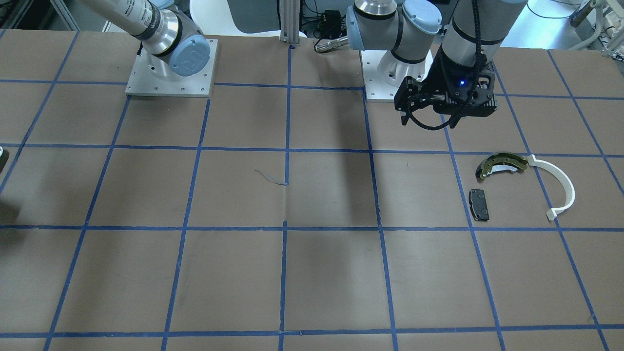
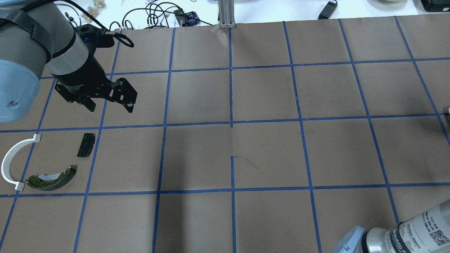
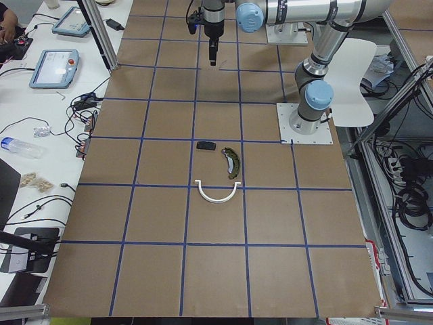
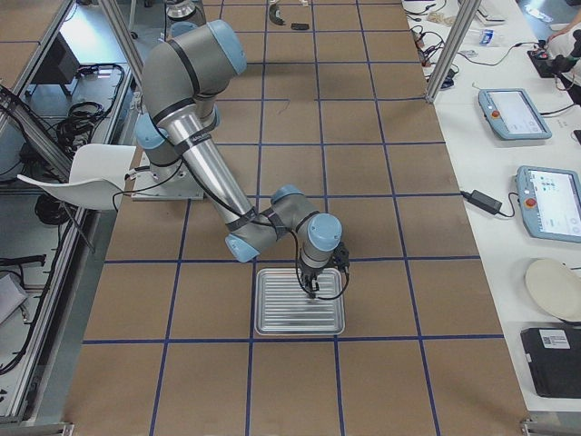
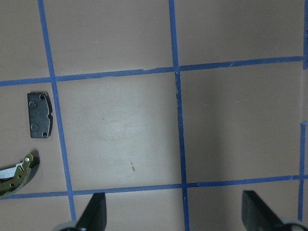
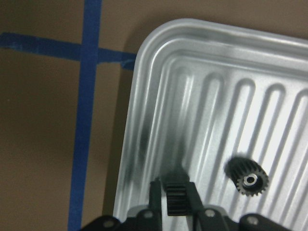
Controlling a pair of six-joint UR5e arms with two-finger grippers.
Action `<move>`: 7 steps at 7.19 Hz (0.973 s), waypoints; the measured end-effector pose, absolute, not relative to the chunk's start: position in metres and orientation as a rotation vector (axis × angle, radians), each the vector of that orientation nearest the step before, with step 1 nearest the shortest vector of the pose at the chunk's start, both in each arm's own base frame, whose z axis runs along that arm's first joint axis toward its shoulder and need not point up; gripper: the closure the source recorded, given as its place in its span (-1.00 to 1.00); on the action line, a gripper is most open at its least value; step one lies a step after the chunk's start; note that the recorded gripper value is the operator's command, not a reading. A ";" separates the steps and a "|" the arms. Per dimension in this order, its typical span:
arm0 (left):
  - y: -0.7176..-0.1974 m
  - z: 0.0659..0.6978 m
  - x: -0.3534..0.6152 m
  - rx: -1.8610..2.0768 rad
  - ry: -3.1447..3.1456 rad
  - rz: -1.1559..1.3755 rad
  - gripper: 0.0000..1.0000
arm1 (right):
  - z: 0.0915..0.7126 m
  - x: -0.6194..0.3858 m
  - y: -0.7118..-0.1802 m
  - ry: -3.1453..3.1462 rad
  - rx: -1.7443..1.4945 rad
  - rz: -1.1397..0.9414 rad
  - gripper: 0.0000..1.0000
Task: Place bearing gear from tray to pile
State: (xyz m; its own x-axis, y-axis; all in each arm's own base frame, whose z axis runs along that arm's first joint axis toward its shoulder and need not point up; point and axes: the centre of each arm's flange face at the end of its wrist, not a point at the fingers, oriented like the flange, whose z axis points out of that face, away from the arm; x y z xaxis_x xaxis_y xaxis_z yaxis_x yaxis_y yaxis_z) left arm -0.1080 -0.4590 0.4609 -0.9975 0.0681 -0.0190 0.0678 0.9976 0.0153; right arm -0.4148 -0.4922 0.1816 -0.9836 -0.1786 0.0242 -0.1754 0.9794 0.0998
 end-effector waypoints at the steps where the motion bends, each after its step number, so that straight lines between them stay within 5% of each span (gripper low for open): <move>1: -0.459 0.461 -0.108 0.106 3.119 0.020 -1.00 | 0.183 -0.415 -0.492 -3.088 0.274 -0.153 1.00; 4: -0.460 0.462 -0.108 0.106 3.119 0.010 -1.00 | 0.241 -0.378 -0.506 -3.031 0.221 -0.154 1.00; 7: -0.460 0.462 -0.108 0.106 3.119 0.011 -1.00 | 0.338 -0.165 -0.550 -3.039 -0.065 -0.209 1.00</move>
State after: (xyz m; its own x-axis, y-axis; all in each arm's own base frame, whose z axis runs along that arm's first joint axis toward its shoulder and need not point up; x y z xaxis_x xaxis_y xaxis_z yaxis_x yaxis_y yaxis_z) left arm -0.1079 -0.4597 0.4615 -0.9975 0.0680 -0.0210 0.0678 0.9977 0.0074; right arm -0.1650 -0.5497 0.3376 -0.9946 0.0360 0.0975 0.0490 0.9897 0.1345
